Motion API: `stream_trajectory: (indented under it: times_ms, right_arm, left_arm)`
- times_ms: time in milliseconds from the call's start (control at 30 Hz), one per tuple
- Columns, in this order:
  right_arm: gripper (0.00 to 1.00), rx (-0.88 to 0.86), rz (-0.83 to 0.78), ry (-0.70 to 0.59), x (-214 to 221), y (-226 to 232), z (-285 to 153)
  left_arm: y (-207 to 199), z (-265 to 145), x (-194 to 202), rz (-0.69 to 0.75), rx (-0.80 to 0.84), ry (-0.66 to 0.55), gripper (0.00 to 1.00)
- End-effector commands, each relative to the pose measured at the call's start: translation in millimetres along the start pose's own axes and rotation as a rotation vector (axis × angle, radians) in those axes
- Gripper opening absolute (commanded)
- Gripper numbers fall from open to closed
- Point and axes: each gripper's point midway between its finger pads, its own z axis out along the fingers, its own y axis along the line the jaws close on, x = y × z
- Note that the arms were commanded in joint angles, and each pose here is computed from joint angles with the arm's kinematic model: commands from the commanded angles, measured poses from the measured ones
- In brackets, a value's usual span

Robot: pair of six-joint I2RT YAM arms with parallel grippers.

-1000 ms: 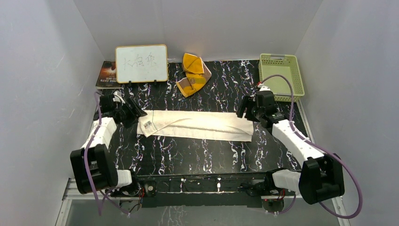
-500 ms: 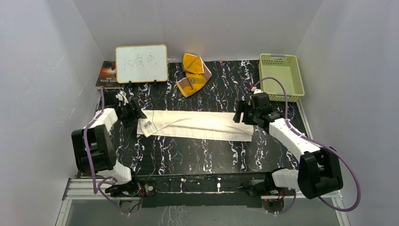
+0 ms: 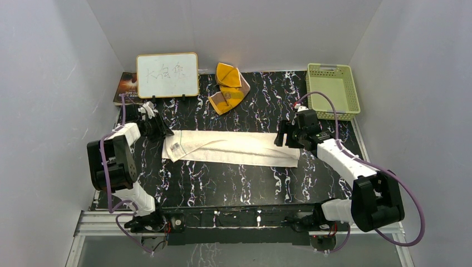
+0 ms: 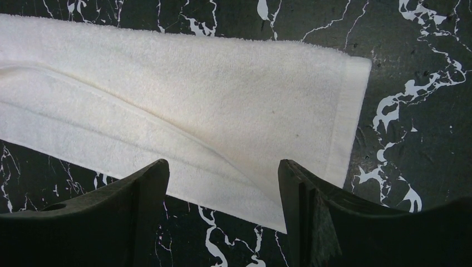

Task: Roll the towels
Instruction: Fold the towel at the center of the board.

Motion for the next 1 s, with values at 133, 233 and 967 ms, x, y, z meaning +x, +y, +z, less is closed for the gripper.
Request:
stream_trajectory:
  times_ms: [133,233,967]
  right_arm:
    - [0.70,-0.037,-0.033,-0.047,-12.1,7.6,3.2]
    - [0.70,-0.037,-0.034,-0.044,-11.9,7.5,3.4]
    - [0.69,-0.003,-0.103,-0.050,-21.1,19.1,11.3]
  left_arm:
    - [-10.4,9.0,-7.8,0.011,0.091,0.041,0.31]
    - [-14.4,8.2,-14.7,0.013,0.104,0.045,0.19]
    - [-31.7,31.9,-31.3,-0.292,0.431,0.358,0.40]
